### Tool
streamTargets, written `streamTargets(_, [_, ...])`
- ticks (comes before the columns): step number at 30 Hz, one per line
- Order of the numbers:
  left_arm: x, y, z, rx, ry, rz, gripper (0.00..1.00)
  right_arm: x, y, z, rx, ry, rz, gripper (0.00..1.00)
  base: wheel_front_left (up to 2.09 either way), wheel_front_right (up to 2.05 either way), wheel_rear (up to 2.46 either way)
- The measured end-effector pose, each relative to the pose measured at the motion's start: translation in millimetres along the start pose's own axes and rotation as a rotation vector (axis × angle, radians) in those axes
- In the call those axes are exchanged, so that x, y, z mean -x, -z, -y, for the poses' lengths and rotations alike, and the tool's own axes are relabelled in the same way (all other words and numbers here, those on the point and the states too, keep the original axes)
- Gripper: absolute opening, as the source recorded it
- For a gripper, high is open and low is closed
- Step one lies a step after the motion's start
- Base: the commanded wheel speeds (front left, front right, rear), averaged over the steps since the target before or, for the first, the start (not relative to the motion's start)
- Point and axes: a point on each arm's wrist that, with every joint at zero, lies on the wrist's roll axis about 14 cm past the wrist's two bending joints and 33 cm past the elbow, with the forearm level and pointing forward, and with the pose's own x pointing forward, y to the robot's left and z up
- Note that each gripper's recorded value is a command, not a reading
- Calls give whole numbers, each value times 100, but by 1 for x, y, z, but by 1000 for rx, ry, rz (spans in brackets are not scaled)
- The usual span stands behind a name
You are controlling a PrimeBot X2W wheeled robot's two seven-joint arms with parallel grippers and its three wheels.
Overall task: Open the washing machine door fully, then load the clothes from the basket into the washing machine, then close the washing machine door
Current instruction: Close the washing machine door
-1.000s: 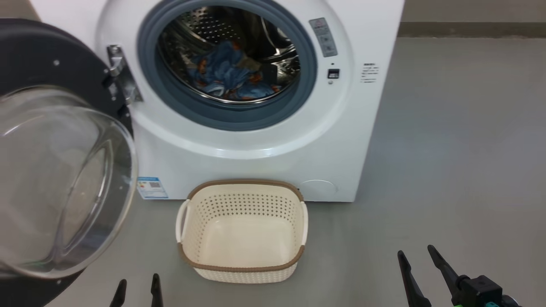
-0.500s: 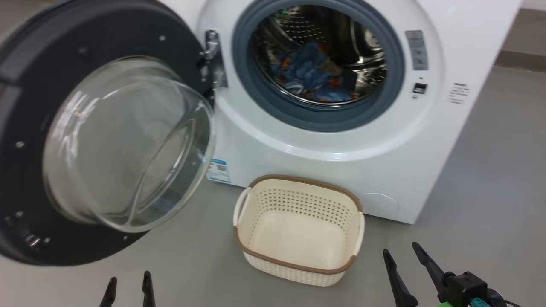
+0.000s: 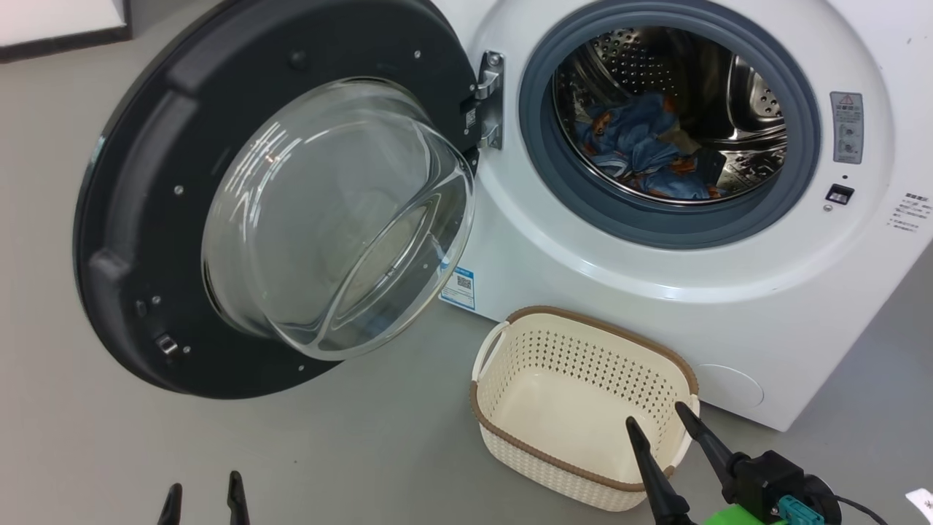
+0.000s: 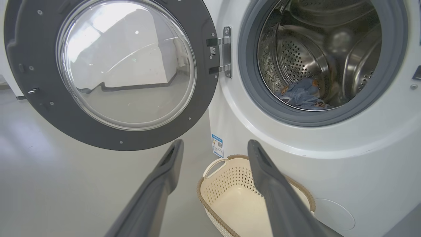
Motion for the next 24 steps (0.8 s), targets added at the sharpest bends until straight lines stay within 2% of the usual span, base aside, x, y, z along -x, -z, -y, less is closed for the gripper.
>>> streamTargets(11, [-1,-6,-9,3,-38,17,100,-4,5,-7,-5,-24,-13,100,0,0,0])
streamTargets(12, [-1,-6,-9,4,-42,16,83,-4,5,-6,-4,-23,-13,100,0,0,0])
streamTargets(13, [-1,-6,-9,13,-43,15,38,-4,5,-6,-4,-23,-14,100,0,0,0])
streamTargets(14, [-1,-6,-10,23,-45,14,0,-3,5,-6,-3,-22,-13,100,0,0,0])
streamTargets(20, [-3,-9,-23,104,-94,18,0,-2,3,-3,-1,-11,-9,100,0,0,0])
streamTargets(22, [-3,-10,-33,181,-135,19,0,-2,3,-2,-1,-7,-9,100,0,0,0])
streamTargets(24, [-3,-10,-48,322,-195,14,0,-2,2,1,-1,0,-7,100,0,0,0])
